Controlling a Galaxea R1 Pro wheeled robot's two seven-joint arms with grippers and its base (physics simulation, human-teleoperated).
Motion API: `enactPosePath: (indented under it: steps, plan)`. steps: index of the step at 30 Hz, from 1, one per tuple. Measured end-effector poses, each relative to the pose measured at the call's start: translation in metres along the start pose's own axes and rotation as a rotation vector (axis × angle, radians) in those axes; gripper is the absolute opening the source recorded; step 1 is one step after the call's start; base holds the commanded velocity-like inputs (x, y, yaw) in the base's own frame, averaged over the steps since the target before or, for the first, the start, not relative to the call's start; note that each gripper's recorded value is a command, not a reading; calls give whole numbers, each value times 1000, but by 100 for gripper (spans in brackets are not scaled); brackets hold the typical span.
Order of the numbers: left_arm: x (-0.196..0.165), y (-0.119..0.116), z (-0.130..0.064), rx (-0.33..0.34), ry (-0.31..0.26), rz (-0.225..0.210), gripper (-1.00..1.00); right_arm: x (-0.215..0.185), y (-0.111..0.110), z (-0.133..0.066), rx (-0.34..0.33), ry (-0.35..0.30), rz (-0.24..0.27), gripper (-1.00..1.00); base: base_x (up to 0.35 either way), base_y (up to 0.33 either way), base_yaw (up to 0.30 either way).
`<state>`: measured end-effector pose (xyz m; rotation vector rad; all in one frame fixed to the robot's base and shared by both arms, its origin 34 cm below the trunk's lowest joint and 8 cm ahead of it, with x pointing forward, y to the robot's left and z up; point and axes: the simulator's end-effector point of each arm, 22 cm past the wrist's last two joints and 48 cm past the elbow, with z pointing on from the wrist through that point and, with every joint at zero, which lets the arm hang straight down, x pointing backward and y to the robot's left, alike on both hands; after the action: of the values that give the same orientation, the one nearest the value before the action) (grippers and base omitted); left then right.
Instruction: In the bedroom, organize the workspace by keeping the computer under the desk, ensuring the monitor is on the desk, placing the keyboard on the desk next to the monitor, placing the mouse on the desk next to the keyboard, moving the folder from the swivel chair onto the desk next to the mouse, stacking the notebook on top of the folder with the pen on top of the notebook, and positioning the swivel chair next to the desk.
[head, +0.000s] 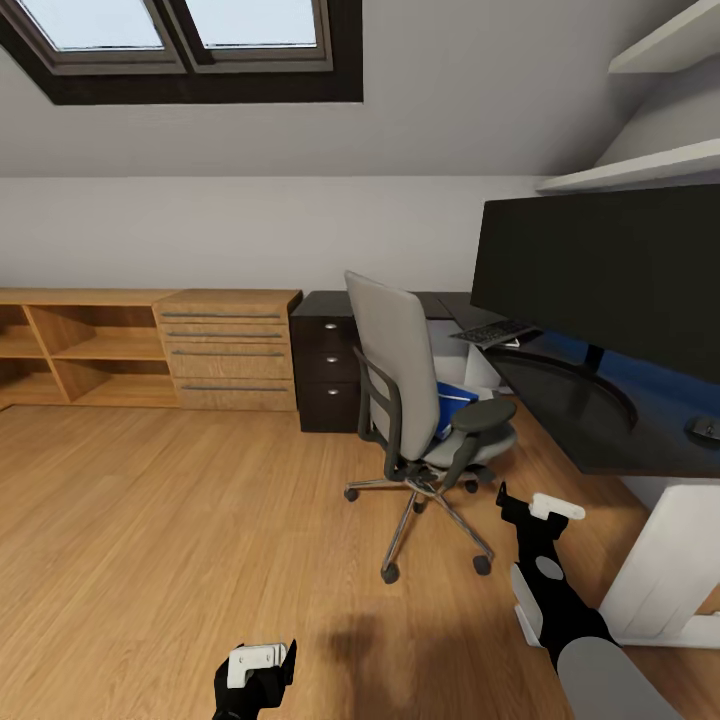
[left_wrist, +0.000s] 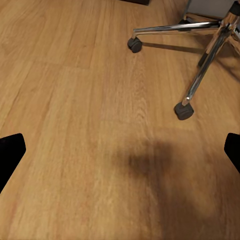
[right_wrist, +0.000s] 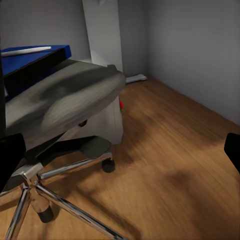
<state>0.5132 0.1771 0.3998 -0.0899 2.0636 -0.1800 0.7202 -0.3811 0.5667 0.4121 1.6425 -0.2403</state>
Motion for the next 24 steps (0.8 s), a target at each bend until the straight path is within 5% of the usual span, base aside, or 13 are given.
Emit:
enactPosePath:
  steps: [24]
  plan:
    - [12, 3, -1, -5, 23, 2, 100, 0, 0, 0, 0, 0, -1, 100, 57, 0, 0]
